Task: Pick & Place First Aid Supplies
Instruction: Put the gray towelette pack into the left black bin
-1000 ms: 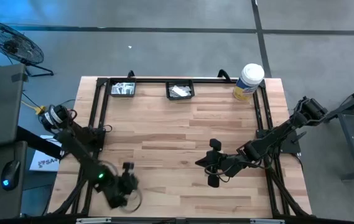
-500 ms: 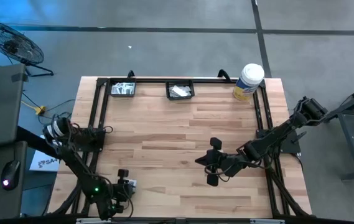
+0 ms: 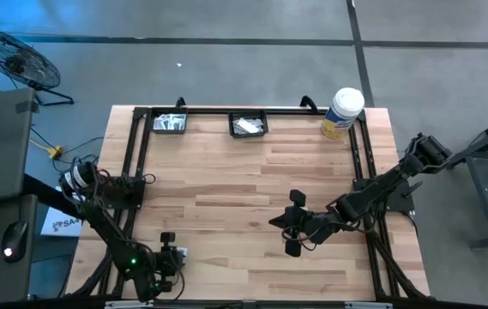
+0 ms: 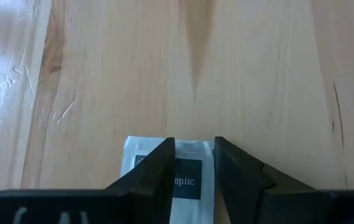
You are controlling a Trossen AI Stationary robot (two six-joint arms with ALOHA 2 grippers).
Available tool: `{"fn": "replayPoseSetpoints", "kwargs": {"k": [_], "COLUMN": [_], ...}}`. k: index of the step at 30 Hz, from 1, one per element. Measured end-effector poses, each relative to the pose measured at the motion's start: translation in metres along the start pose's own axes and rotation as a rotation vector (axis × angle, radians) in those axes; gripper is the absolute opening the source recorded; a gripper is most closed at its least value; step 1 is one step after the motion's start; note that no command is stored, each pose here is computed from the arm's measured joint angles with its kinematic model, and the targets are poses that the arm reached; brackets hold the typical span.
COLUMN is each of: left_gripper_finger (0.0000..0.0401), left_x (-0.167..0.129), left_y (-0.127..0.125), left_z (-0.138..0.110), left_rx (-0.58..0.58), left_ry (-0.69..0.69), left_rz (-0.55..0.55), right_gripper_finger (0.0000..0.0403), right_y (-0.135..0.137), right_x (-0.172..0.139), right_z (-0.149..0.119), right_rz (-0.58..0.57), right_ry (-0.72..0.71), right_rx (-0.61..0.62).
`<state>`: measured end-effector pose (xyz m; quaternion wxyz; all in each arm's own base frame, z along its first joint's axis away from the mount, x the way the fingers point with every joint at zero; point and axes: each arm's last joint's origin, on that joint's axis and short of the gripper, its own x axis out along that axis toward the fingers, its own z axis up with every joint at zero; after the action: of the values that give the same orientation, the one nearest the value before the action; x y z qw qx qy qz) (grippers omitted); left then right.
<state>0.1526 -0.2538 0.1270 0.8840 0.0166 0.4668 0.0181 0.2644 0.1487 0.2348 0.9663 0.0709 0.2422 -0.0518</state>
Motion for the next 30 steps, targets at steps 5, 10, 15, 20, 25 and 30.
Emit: {"fn": "replayPoseSetpoints", "kwargs": {"k": [5,10,15,20,25,30], "left_gripper_finger": [0.0083,0.0029,0.0006,0.0001,0.0001,0.0], "left_x": [0.0,0.0,0.001,-0.003,-0.018,-0.035], "left_y": [0.0,0.002,0.004,0.005,0.01,0.016], "left_z": [0.0,-0.001,-0.001,0.002,0.012,0.022], "left_rx": [-0.012,0.002,0.001,-0.008,-0.039,-0.03], "left_ry": [0.008,-0.024,-0.046,-0.075,-0.155,-0.239], "left_rz": [-0.008,0.03,0.056,0.065,0.061,0.065], "right_gripper_finger": [0.0003,0.0002,0.0005,0.0001,0.0004,0.0001], "right_y": [0.0,0.0,0.0,0.0,0.0,0.0], "right_x": [0.0,0.0,0.0,0.0,0.0,0.0], "right_z": [0.0,0.0,0.0,0.0,0.0,0.0], "right_rz": [0.0,0.0,0.005,0.006,0.003,0.001], "right_ry": [0.0,0.0,0.003,0.003,0.001,0.0], "right_rx": [0.0,0.0,0.005,0.024,0.031,0.03]}}
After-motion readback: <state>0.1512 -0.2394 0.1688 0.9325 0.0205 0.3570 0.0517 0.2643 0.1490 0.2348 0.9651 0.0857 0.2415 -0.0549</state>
